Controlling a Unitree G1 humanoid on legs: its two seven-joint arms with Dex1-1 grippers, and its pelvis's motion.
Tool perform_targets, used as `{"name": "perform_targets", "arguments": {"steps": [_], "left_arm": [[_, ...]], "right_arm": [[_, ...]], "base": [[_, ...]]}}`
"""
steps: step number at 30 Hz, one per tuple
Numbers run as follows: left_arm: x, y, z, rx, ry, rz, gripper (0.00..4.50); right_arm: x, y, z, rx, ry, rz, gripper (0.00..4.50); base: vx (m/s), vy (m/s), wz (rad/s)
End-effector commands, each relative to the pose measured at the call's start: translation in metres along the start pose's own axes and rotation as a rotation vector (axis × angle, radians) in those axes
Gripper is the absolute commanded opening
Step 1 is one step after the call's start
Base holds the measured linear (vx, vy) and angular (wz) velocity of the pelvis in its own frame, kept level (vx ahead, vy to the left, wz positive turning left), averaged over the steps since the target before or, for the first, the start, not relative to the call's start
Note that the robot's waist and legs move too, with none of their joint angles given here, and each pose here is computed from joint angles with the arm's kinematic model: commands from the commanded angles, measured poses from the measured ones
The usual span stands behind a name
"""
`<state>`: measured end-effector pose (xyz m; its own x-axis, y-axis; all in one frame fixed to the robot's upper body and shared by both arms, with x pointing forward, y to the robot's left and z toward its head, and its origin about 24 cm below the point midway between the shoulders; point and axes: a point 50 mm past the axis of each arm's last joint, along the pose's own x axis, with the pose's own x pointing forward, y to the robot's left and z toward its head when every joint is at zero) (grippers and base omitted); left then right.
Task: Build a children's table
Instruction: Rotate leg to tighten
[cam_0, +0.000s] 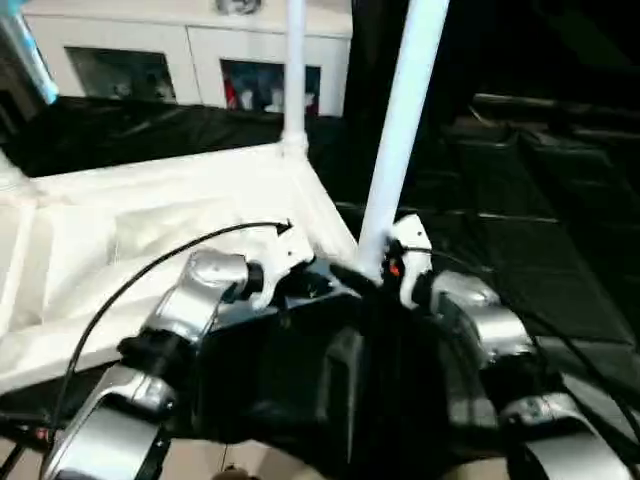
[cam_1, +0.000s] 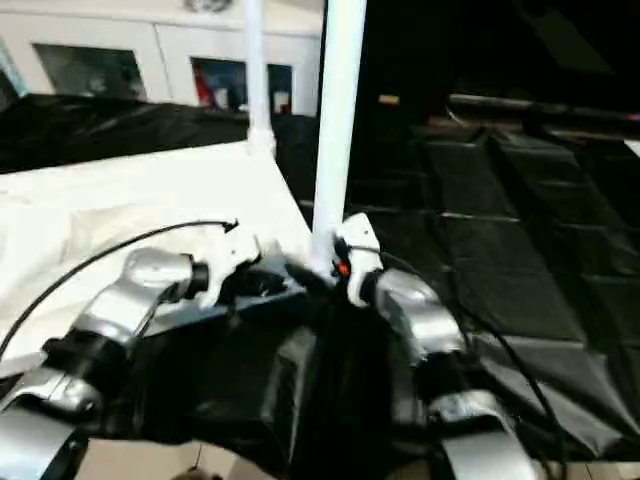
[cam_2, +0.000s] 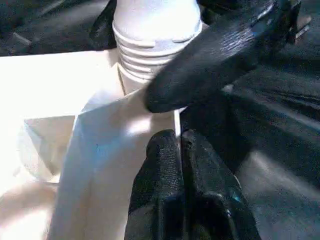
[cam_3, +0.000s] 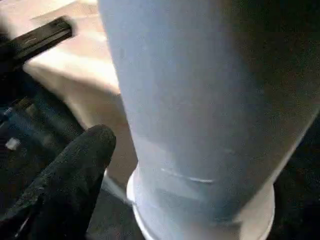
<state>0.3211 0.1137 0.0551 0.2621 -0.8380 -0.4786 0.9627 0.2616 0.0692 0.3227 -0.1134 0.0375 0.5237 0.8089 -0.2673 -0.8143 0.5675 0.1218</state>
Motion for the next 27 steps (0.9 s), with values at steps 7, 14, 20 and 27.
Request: {"name": "perform_targets", "arguments": {"steps": [7,14,20,27], "left_arm": [[0.002,-0.020,0.010,0.070,-0.073,-0.209,0.00],[-0.011,-0.024,0.000,0.075,-0.014,-0.276,0.00],[-0.014,-0.023,-0.001,0.068,-0.006,-0.276,0.00],[-0.009,-0.018,0.001,0.044,-0.022,-0.203,0.00]], "right_arm": [[-0.013,0.012,0.004,-0.085,0.014,0.224,4.11],[-0.021,0.014,0.003,-0.080,0.030,0.285,3.54],[-0.022,0.017,0.002,-0.071,0.037,0.315,2.96],[-0.017,0.019,-0.002,-0.034,0.039,0.276,2.73]], "base": [[0.000,0.000,0.00],[0.000,0.000,0.00],[0.000,0.000,0.00],[0.000,0.000,0.00]]}}
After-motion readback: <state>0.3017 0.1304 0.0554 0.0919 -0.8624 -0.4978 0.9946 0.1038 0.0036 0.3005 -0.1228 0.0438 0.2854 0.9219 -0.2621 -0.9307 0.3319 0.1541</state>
